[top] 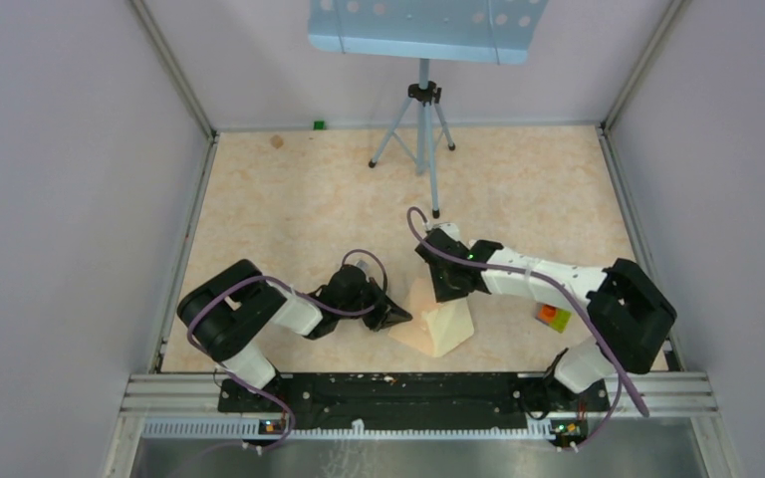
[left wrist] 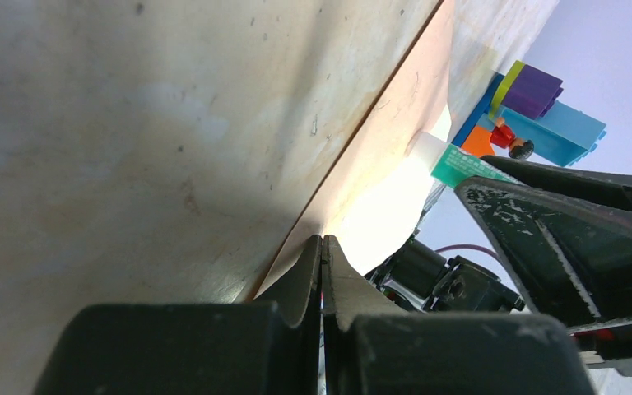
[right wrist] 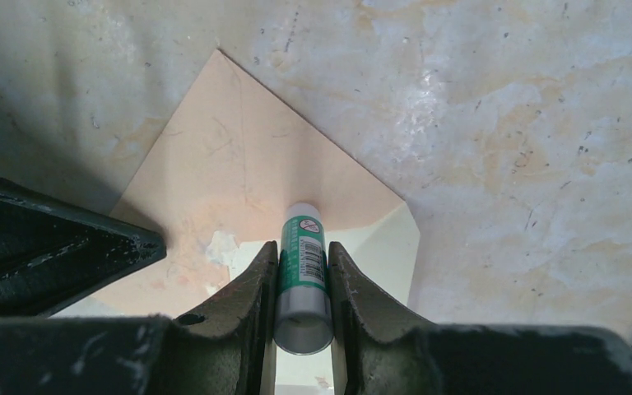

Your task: Place the letter into the envelope and seal it

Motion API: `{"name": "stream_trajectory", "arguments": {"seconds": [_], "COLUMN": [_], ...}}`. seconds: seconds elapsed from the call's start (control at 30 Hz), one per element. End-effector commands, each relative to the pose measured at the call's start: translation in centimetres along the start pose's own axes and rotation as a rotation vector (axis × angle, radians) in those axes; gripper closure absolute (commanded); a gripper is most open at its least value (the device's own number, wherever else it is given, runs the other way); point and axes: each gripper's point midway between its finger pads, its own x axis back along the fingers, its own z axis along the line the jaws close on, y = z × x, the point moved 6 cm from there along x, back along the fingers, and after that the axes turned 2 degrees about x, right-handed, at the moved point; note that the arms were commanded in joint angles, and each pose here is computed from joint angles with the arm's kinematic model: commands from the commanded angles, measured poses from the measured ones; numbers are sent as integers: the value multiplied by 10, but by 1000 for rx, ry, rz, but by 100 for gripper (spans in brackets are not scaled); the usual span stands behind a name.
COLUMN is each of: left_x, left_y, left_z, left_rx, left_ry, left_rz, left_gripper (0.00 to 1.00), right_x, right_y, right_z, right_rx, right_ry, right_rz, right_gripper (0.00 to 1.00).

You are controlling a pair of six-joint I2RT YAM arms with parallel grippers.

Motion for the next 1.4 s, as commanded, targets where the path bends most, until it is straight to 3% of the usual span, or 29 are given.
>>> {"name": "stream_trajectory", "arguments": {"seconds": [0.0, 0.2, 0.33, 0.5, 0.7, 0.87, 1.07, 1.27, 1.37], "left_x": [0, -5, -5, 10, 61, 104, 129, 123, 122], "left_y": [7, 10, 15, 22, 34, 34, 17, -3, -9], "left_z": [53, 32, 7, -67, -138, -171, -193, -205, -210], "left_rx": [13, -63, -147, -372, -730, -1162, -1651, -1927, -2004], "left_ry": [252, 223, 177, 35, -42, -159, -368, -470, -500], "left_rz": [-71, -77, -99, -177, -392, -512, -548, -462, -512], "left_gripper": [100, 100, 100, 77, 40, 23, 20, 20, 21], "right_x": [29, 82, 104, 131, 165, 184, 200, 210, 214], "right_y": [20, 68, 81, 92, 100, 102, 106, 106, 106], "right_z": [-7, -3, -11, -25, -41, -44, -41, -20, -8], "right_rx": [-57, -148, -153, -162, -151, -134, -109, -65, -47], "right_ry": [127, 458, 472, 453, 409, 415, 436, 451, 478], "right_rz": [-68, -208, -254, -302, -343, -367, -389, -399, -397], "right_gripper": [100, 100, 100, 100, 100, 100, 100, 100, 100]}}
